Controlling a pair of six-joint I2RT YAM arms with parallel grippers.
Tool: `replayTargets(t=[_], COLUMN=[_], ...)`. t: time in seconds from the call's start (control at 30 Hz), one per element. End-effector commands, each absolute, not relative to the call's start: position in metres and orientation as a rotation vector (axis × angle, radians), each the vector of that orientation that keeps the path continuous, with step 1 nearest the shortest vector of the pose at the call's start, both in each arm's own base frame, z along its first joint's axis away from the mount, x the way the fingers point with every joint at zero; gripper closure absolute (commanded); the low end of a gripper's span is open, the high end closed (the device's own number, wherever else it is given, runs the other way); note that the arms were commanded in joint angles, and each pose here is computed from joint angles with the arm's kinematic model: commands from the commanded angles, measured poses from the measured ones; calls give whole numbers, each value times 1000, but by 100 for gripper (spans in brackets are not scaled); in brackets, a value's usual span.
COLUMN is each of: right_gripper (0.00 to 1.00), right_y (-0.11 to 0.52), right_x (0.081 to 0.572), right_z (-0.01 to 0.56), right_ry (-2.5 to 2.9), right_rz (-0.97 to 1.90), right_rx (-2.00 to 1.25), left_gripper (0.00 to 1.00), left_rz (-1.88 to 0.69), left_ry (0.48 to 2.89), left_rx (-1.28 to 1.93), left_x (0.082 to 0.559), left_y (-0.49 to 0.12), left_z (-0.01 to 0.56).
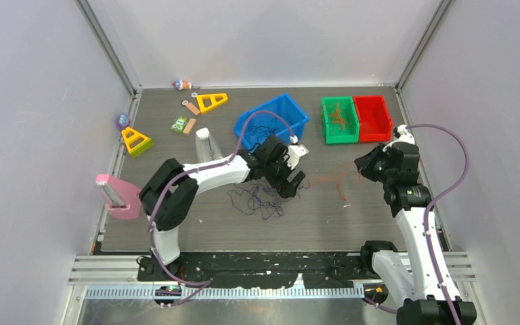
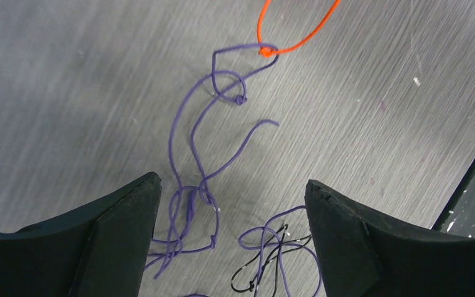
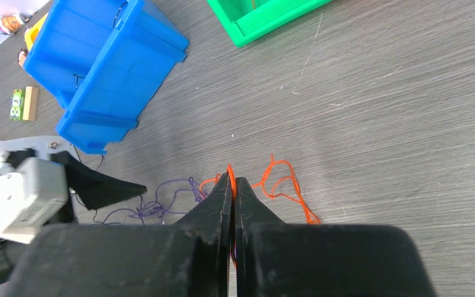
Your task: Untangle the cables
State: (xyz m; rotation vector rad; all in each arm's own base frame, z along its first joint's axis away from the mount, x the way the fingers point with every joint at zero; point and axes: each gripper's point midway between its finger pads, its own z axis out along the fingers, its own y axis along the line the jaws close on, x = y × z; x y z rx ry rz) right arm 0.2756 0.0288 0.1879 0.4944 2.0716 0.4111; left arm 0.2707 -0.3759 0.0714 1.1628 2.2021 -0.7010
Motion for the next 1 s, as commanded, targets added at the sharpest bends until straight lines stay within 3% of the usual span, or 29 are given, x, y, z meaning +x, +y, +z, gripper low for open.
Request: replayTargets(t=[0.0,0.17,0.23,0.3,0.37,0.4,0.63,0.83,0.97], right_gripper=[94,95,95,95,95,95,95,95,95], right_y=[32,30,28,23,11,4,-64,-87,-95], right_x=[284,285,285,285,284,281,256,240,233], right_z=[223,224,224,225,225,222,232,224,223], right_ry=[1974,1967,1964,1957,1948,1953,1822,1757,1696], right_rz=[448,438,430,404,341,299,-80,-214,-244], right_rx=[456,474,488,522,585,625,956,1092,1140], left_gripper=[16,22,32,58,93,100,100,100,100], left_rz=[-753,-685,-643,-600,-515,-457,-202,-264,-292], left_ry=[2263,2343,2366,2387,2409,2417,2324,2286,2248], left_rx=[1242,1220,1202,1184,1153,1136,716,349,276], left_x=[259,268,271,275,280,283,307,308,304], left_y=[-380,-380,-379,-375,-365,-358,-279,-209,-192], left_z=[65,42,35,30,27,27,65,85,83])
